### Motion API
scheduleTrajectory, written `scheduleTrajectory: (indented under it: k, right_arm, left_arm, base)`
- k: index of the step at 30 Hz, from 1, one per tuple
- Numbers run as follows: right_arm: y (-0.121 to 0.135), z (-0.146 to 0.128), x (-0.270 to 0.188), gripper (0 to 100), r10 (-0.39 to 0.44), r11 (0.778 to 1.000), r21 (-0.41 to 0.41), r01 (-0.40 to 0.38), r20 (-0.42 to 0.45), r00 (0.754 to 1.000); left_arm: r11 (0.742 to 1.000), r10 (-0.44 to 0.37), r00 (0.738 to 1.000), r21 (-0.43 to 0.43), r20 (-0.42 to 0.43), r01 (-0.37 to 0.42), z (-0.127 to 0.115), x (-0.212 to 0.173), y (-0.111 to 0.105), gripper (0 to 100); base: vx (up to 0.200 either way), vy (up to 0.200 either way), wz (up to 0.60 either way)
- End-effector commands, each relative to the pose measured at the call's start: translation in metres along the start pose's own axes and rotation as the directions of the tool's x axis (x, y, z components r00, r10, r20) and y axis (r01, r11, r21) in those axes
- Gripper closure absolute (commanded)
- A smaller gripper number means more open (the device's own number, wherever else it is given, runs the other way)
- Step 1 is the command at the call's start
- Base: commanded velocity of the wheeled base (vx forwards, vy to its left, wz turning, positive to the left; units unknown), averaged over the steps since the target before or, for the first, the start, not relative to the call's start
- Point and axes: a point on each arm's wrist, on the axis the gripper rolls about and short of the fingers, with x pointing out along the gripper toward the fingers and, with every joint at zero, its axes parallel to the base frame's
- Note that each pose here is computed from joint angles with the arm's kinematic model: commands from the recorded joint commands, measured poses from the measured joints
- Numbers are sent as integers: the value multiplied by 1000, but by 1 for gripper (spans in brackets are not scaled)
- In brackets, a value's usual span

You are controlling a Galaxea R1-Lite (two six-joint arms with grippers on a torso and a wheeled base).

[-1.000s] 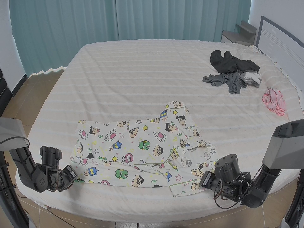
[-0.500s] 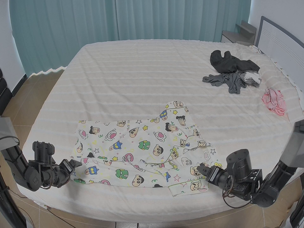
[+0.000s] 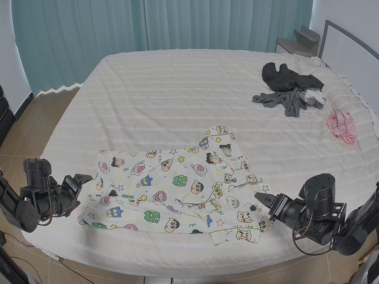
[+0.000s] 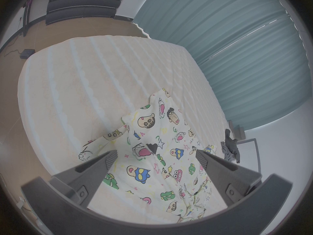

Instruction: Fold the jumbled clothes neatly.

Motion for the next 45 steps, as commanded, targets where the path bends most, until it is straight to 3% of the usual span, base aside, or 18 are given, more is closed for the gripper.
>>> scheduleTrajectory:
  k: [1,5,13,18,25,30,33,36,42,44,45]
  right_arm:
    - [1,2,-2,0,9,1000,4,-9,6,1000]
    - [0,1,-3,0,8,1000,4,-8,6,1000]
    - [2,2,-3,0,15,1000,3,-15,8,1000]
    - [0,1,-3,0,7,1000,1,-7,5,1000]
    - [0,1,-2,0,6,1000,1,-6,3,1000]
    - [0,-1,-1,0,2,1000,-4,-2,-2,1000]
    - [0,-1,-1,0,1,1000,-4,-1,-1,1000]
    - [0,-1,-1,0,1,1000,-4,-1,-1,1000]
    - [0,0,-3,0,5,1000,-8,-5,-2,1000]
    - [1,-1,-3,0,7,1000,-9,-7,-1,1000]
    - [2,-2,-4,0,13,1000,-14,-13,-7,1000]
  left_arm:
    - [999,-29,999,-13,13,29,5,-4,-3,0]
    - [997,-49,999,-55,-5,48,5,-5,-4,0]
    - [995,-89,996,-50,25,90,14,-13,-8,0]
    - [995,-95,994,17,48,94,21,-10,-9,0]
    - [979,-111,991,181,73,96,42,3,-11,0]
    - [927,-119,993,355,-23,119,44,20,2,0]
    - [866,-68,995,490,-77,97,48,43,14,0]
    - [830,-44,989,547,-139,114,58,59,18,0]
    - [859,-60,945,465,-322,213,87,81,0,0]
    - [859,-58,944,465,-326,214,91,87,-2,0]
    - [839,-53,941,496,-334,223,95,100,0,0]
  base:
    - [0,0,0]
    - [0,0,0]
    - [100,0,0]
    - [200,0,0]
    - [200,0,0]
    - [80,0,0]
    - [0,0,0]
    - [0,0,0]
    - [0,0,0]
    - [0,0,0]
    - [0,0,0]
